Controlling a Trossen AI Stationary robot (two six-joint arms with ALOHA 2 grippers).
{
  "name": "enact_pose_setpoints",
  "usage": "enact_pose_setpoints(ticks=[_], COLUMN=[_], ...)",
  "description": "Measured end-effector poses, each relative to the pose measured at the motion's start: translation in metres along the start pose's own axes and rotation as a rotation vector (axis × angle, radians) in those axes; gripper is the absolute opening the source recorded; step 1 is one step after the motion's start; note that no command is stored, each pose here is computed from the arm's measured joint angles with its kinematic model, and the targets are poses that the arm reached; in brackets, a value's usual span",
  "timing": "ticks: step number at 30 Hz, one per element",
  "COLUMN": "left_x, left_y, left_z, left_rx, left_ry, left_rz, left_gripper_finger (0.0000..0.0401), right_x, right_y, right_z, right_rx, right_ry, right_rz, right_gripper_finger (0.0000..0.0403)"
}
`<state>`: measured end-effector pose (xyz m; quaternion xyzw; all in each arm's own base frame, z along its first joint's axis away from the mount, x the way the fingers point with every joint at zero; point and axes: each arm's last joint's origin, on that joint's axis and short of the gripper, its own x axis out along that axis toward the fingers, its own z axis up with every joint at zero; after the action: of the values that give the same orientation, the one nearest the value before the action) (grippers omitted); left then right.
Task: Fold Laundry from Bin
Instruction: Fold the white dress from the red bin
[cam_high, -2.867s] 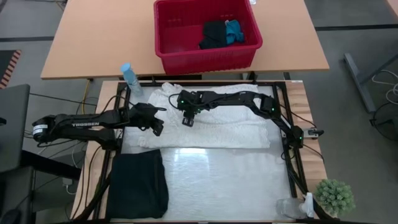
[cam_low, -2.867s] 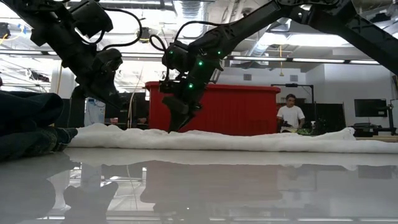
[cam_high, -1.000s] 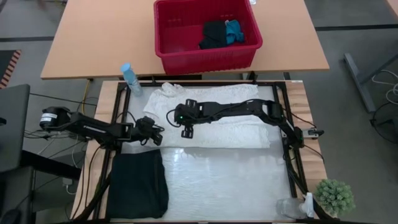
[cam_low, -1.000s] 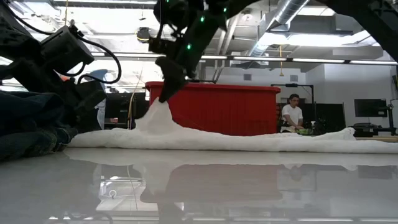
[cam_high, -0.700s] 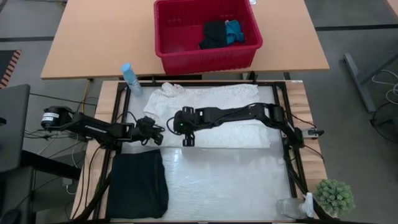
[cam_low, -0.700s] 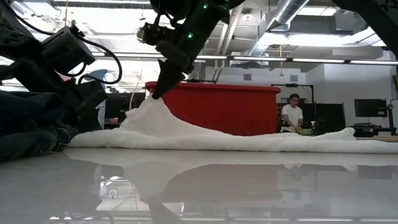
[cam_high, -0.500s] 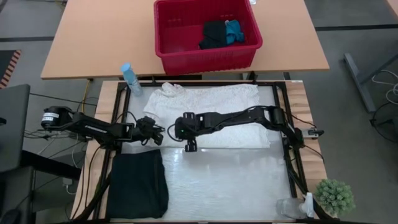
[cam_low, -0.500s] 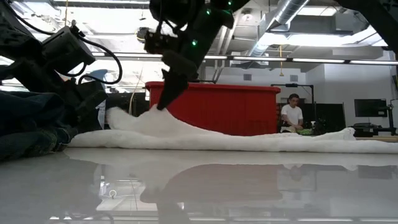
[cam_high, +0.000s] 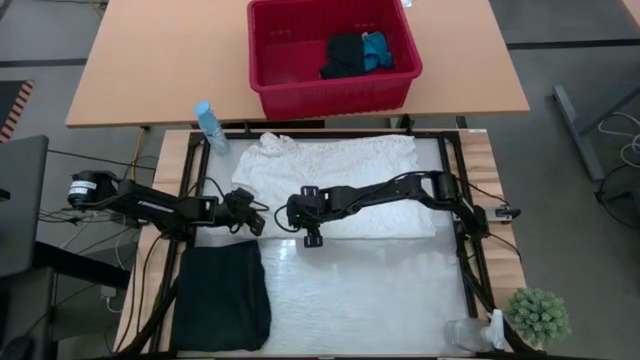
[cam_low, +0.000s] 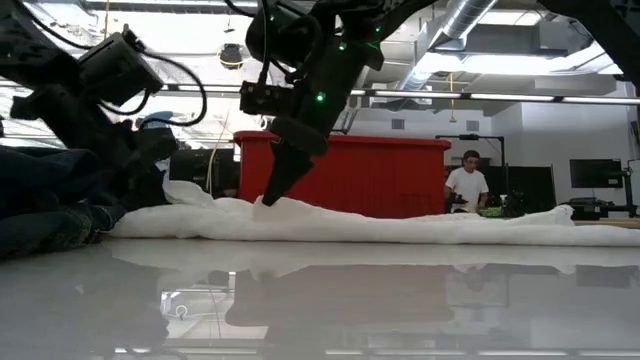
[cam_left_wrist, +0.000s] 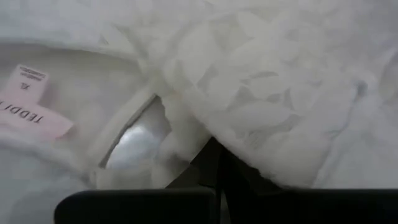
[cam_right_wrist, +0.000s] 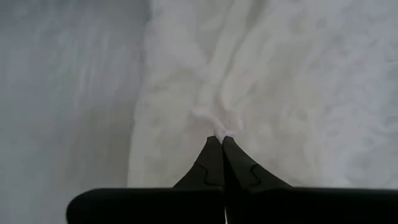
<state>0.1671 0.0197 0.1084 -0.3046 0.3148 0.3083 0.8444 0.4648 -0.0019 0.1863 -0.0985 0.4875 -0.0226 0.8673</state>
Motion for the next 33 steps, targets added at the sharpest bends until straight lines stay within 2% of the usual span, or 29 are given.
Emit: enact_pose_setpoints(ticks=[2,4,10,12,15,20,28,30,33], left_x=[-0.002,-0.005,-0.021,-0.026,-0.031,-0.040,-0.057,-0.059,-0.059], left_y=[-0.006,-0.007,0.003,0.006,0.006,0.005,0.010,0.014,0.020], left_z=[0.005,0.007,0.010,0.011,0.017,0.027,0.038,0.038,0.034], left_rx=[-0.003,0.006,0.058,0.054,0.038,-0.069,-0.170,-0.210,-0.278], left_ry=[0.011,0.042,0.100,0.095,0.058,-0.029,-0.097,-0.081,-0.017], left_rz=[-0.040,-0.031,0.201,0.218,0.182,0.116,0.018,0.018,-0.036], left_gripper_finger=[0.0000,0.0000,0.0000,0.0000,0.0002,0.0015,0.0053,0.0066,0.0090], right_x=[0.000,0.000,0.000,0.000,0.001,0.001,0.007,0.008,0.009], right_y=[0.000,0.000,-0.001,-0.003,-0.007,-0.010,-0.011,-0.011,-0.010], right_z=[0.001,0.002,0.003,0.003,0.003,0.004,0.000,-0.002,-0.004], right_rx=[0.004,0.013,0.021,0.026,0.032,0.033,0.039,0.039,0.037], right_ry=[-0.012,-0.019,-0.028,-0.036,-0.038,-0.050,-0.070,-0.068,-0.058], right_rz=[-0.002,-0.003,-0.006,-0.009,-0.012,-0.014,-0.015,-0.015,-0.013], right_gripper_finger=[0.0012,0.0012,0.0012,0.0012,0.0012,0.0012,0.0012,0.0012,0.0011])
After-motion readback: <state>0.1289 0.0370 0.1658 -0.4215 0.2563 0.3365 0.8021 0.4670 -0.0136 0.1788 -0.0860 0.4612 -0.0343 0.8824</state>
